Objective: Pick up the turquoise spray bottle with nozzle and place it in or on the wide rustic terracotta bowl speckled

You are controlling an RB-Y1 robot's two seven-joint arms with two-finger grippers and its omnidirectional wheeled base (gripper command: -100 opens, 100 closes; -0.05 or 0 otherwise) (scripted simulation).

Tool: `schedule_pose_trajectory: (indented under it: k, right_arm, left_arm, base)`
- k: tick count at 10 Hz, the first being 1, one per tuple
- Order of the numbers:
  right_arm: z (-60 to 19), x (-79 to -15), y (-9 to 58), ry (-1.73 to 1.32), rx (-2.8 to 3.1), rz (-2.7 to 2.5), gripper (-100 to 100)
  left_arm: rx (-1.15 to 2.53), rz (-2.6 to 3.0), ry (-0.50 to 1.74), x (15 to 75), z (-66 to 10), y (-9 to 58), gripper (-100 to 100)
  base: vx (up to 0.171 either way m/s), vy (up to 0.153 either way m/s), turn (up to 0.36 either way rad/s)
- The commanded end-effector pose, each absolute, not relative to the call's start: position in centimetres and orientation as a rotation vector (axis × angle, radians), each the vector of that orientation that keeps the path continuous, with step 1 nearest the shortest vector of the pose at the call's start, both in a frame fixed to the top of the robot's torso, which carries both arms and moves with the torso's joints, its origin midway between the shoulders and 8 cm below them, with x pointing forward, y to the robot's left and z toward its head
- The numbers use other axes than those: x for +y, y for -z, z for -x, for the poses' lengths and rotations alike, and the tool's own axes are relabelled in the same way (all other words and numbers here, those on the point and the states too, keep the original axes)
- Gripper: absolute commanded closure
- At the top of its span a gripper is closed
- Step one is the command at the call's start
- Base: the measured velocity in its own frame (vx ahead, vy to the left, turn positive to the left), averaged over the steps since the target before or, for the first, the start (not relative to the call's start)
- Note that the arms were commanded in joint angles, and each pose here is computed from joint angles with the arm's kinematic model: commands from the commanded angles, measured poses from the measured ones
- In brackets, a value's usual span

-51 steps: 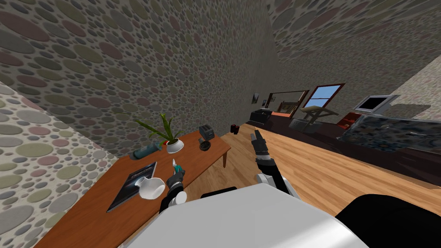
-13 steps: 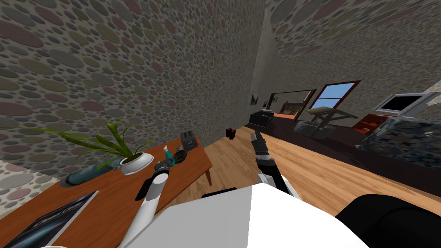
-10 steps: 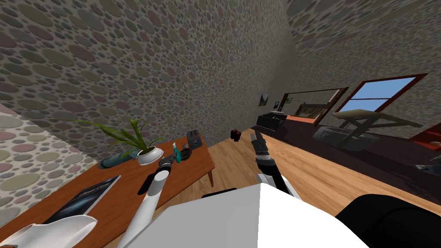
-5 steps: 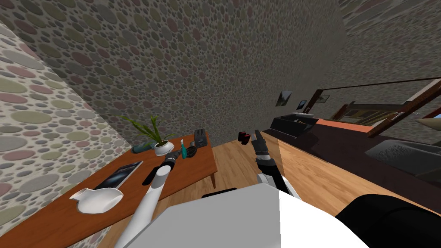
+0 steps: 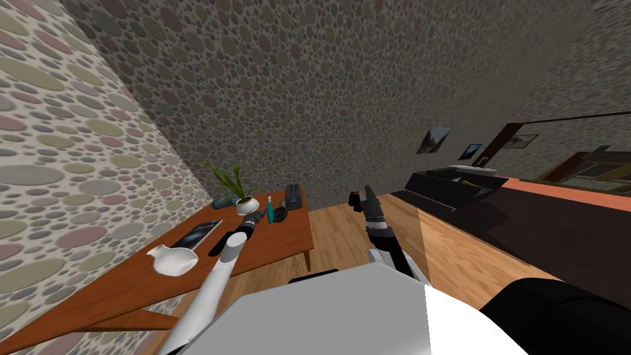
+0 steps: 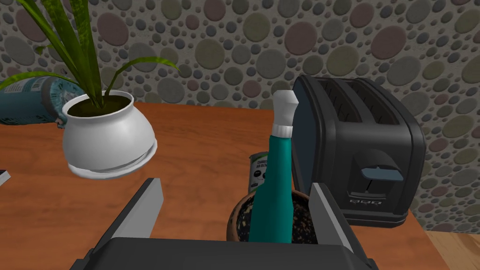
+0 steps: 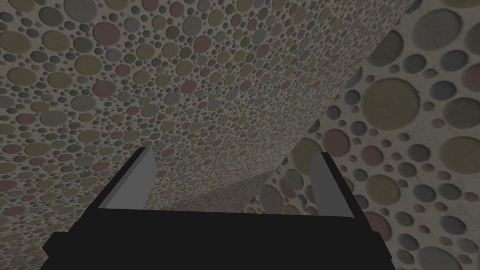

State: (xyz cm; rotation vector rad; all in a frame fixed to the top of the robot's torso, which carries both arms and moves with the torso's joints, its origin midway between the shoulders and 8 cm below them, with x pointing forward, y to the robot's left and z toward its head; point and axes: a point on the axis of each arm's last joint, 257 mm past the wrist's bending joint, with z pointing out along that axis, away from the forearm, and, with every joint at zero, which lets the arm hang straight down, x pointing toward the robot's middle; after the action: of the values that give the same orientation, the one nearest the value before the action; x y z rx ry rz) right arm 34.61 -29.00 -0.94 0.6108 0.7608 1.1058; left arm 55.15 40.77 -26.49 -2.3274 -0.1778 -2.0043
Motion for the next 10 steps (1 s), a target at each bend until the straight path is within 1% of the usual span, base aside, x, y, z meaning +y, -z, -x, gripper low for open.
schedule_pose_trajectory:
  k: [1, 2, 3, 4, 5, 6, 10]
  right_arm:
    - [-34.6, -29.0, 0.9, -1.106, 0.761, -0.611, 0]
    - [-34.6, -29.0, 0.9, -1.106, 0.761, -0.611, 0]
    - [-34.6, -29.0, 0.9, -1.106, 0.761, -0.611, 0]
    - [-34.6, -29.0, 0.9, -1.106, 0.761, -0.611, 0]
    - [-34.6, -29.0, 0.9, -1.106, 0.761, -0.611, 0]
    - [-34.6, -29.0, 0.9, -1.106, 0.761, -0.610, 0]
    - [-34.6, -29.0, 0.9, -1.106, 0.761, -0.610, 0]
  left_arm:
    - [-0.133, 2.349, 2.019, 39.5, -55.6, 26.3, -100]
    - [-0.064, 2.377, 2.044, 37.7, -56.2, 25.6, -100]
    - [-0.064, 2.377, 2.044, 37.7, -56.2, 25.6, -100]
    - [0.008, 2.403, 2.066, 35.8, -56.7, 25.0, -100]
    - [-0.031, 2.388, 2.056, 37.0, -56.5, 25.1, -100]
    - [-0.023, 2.392, 2.057, 36.8, -56.6, 25.1, 0]
    - [-0.024, 2.392, 2.057, 36.8, -56.6, 25.1, 0]
  base:
    - [0.087, -0.089, 0.313]
    - [0.063, -0.107, 0.409]
    - [0.042, -0.084, 0.219]
    - [0.050, -0.067, 0.275]
    - [0.027, -0.039, 0.068]
    - [0.005, -0.008, -0.011]
    - [0.000, 0.000, 0.000]
